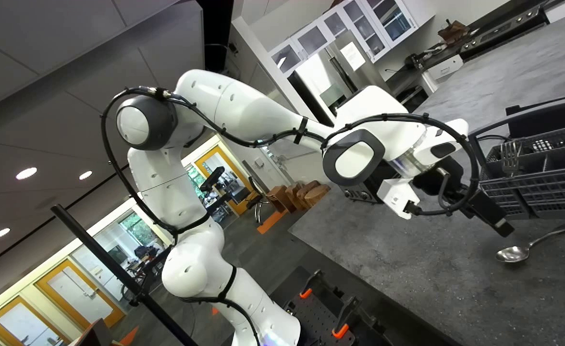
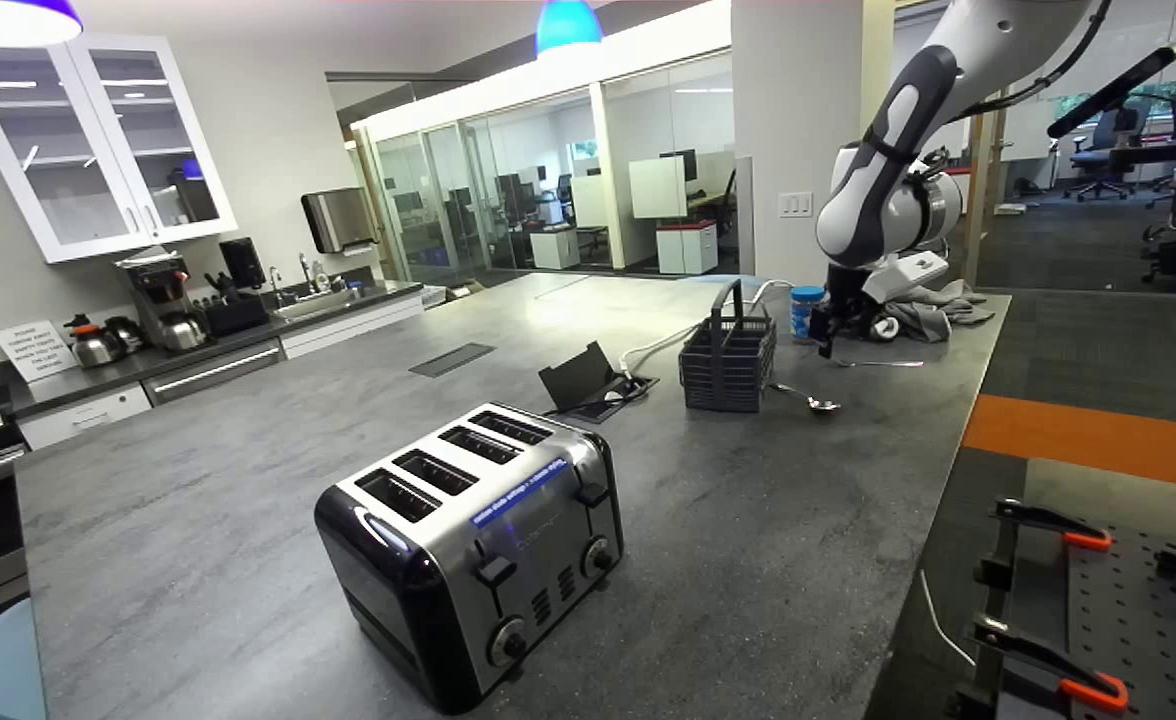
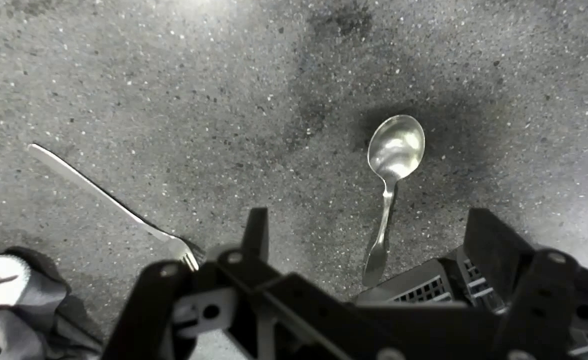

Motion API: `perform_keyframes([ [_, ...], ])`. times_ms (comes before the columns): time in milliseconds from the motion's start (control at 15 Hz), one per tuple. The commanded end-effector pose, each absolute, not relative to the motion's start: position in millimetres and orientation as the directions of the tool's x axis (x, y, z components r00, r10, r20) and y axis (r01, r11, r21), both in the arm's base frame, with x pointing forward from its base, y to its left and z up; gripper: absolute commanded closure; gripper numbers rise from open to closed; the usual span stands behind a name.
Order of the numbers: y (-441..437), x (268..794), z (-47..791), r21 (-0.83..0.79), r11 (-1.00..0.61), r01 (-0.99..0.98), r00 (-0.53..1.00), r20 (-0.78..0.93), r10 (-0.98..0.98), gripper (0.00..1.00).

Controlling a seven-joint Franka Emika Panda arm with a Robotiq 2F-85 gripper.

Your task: Put the spoon in the basket

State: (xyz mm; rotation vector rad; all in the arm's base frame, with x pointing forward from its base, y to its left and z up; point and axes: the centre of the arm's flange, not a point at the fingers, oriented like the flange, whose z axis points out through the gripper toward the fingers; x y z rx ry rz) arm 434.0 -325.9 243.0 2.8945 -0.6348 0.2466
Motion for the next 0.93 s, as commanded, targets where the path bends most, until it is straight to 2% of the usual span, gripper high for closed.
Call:
perform_keyframes([
  [0, -327.8, 450.0, 232.9, 0.111, -0.892, -0.438, 0.890, 0.196, -0.412, 0.00],
  [467, -323.8, 488.3, 202.0, 0.073, -0.878, -0.472, 0.864, 0.238, -0.445, 0.00],
  [867, -340.8, 495.1, 183.9, 0.070, -0.878, -0.474, 0.865, 0.223, -0.449, 0.00],
])
